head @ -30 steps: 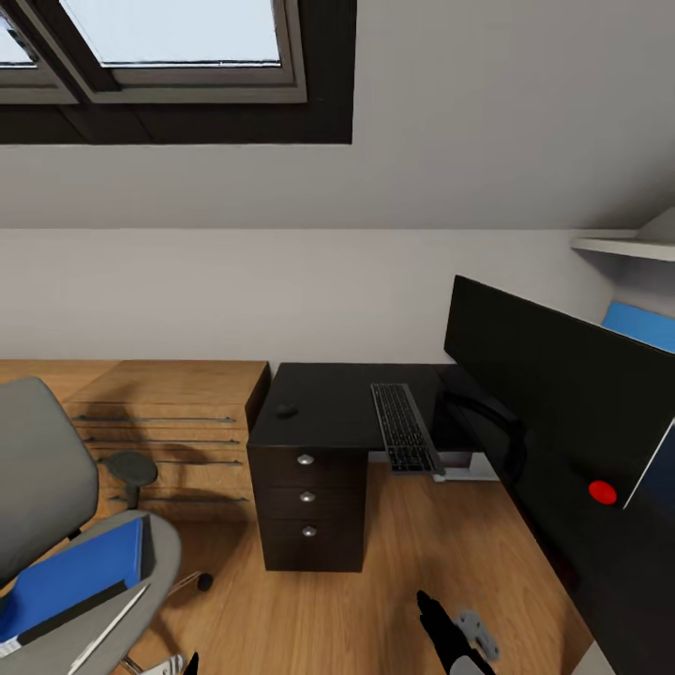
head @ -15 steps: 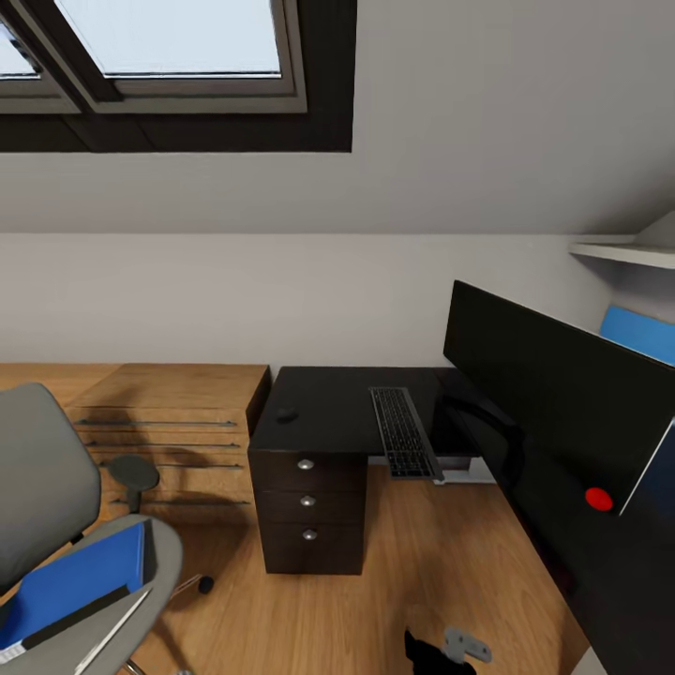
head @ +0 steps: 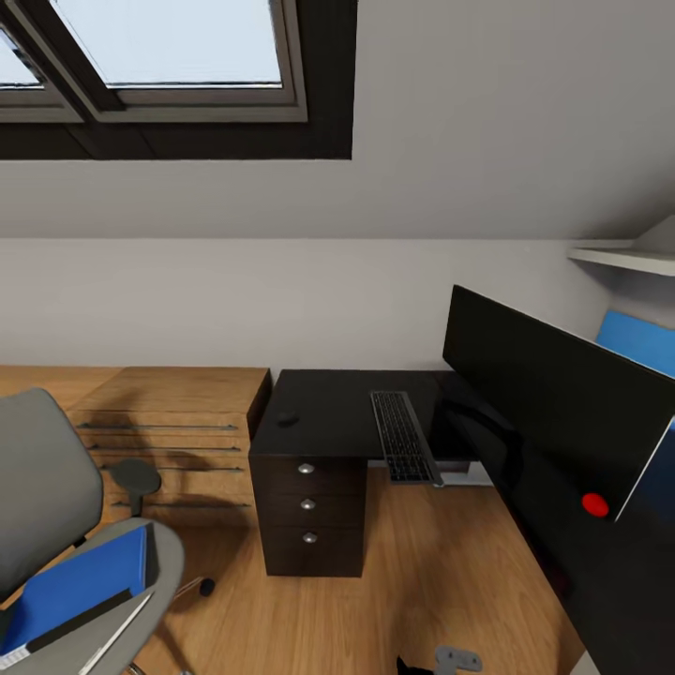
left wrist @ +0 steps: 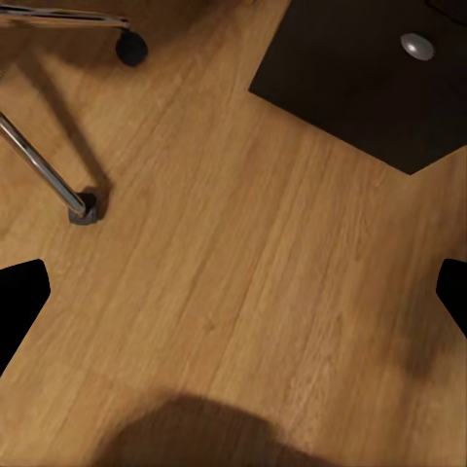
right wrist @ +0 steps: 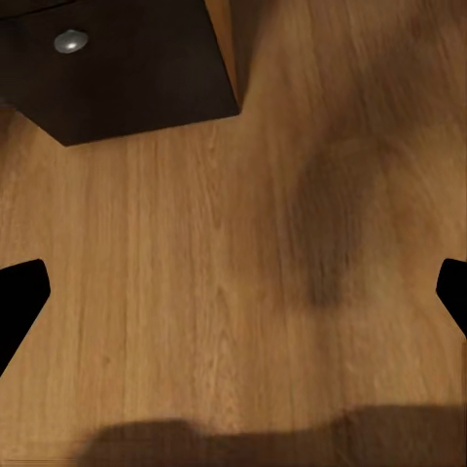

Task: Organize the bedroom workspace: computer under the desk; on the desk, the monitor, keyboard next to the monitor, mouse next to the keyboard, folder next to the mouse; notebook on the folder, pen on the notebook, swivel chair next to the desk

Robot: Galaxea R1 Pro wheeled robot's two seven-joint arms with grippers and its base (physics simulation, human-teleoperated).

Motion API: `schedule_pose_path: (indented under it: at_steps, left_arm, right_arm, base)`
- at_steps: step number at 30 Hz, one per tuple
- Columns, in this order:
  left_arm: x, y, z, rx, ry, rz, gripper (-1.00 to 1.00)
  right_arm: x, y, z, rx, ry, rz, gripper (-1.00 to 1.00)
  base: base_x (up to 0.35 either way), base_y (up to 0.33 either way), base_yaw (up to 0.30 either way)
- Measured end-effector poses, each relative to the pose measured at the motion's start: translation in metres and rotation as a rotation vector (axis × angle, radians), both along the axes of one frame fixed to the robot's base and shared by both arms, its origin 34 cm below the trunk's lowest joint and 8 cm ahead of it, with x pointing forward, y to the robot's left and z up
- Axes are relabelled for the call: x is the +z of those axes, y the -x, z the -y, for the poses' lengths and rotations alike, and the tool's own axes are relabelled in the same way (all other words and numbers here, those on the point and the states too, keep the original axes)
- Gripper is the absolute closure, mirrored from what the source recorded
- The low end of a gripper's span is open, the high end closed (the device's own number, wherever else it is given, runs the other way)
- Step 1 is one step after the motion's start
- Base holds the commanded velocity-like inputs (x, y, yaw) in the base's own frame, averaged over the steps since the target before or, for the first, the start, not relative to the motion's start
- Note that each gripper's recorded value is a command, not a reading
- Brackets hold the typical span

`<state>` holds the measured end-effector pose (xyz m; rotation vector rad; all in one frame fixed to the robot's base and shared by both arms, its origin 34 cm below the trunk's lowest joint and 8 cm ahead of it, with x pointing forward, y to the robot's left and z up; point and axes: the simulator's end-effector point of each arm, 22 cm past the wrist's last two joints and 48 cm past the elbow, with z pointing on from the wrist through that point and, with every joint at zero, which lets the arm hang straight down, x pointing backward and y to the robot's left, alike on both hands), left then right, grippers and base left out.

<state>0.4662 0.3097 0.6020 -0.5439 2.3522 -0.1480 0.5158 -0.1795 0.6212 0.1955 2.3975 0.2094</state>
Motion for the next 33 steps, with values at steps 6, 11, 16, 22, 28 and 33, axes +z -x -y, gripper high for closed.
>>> schedule_pose_path:
  at_steps: [6, 11, 16, 22, 28, 33]
  left_arm:
    - [0.007, 0.001, 0.004, 0.003, 0.008, -0.003, -1.0]
    - [0.01, 0.001, 0.008, 0.004, 0.012, 0.001, -1.0]
    - [0.01, 0.001, 0.01, 0.004, 0.014, 0.003, -1.0]
    - [0.01, 0.001, 0.01, 0.004, 0.016, 0.002, -1.0]
    - [0.01, 0.002, 0.01, 0.004, 0.016, -0.002, -1.0]
    - [0.009, 0.002, 0.008, 0.005, 0.015, -0.004, -1.0]
  right_arm:
    - [0.007, 0.002, 0.002, 0.014, 0.012, -0.001, -1.0]
    - [0.01, 0.002, 0.005, 0.003, 0.011, 0.0, -1.0]
    - [0.017, -0.012, 0.022, -0.019, 0.028, 0.033, -1.0]
    - [0.022, -0.02, 0.033, -0.028, 0.04, 0.055, -1.0]
    - [0.027, -0.025, 0.035, -0.024, 0.048, 0.085, -1.0]
    - [0.032, -0.03, 0.038, -0.031, 0.051, 0.117, -1.0]
  base:
    - [0.0, 0.0, 0.0]
    - [0.0, 0.0, 0.0]
    - [0.0, 0.0, 0.0]
    - [0.0, 0.0, 0.0]
    - [0.0, 0.0, 0.0]
    - [0.0, 0.0, 0.007]
